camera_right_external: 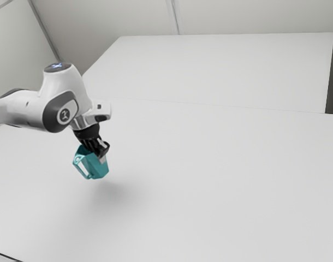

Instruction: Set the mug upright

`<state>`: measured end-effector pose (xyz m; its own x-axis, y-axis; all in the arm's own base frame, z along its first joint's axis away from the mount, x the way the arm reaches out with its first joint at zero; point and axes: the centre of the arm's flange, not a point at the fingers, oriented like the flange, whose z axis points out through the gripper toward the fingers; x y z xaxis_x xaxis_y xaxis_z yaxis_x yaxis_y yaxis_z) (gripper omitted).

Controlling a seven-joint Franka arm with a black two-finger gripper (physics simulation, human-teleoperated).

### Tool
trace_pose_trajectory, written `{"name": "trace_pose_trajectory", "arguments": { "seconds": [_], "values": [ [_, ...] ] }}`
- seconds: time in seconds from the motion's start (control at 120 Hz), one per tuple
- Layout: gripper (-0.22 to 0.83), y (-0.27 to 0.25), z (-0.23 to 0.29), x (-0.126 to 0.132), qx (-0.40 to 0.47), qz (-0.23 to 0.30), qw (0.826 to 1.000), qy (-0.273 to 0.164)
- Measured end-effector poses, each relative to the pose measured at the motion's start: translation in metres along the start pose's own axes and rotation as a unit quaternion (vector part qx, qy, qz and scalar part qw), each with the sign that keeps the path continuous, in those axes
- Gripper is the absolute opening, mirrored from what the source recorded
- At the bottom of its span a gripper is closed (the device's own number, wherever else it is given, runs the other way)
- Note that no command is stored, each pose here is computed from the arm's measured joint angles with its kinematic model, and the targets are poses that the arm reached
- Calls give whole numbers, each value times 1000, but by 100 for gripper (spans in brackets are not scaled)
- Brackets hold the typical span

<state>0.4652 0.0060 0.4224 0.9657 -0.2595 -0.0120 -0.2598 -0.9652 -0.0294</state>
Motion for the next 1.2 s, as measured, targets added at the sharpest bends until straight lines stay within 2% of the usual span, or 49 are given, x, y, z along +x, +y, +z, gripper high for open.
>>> {"name": "trace_pose_trajectory", "arguments": {
  "seconds": [0.392,0.842,0.933,1.2],
  "values": [
    [-16,22,37,1,3,-57,998,-3],
    [-16,35,63,14,3,-92,996,-2],
    [-9,38,62,15,2,-95,995,1],
    [23,43,53,18,-1,-102,995,16]
  ]
}}
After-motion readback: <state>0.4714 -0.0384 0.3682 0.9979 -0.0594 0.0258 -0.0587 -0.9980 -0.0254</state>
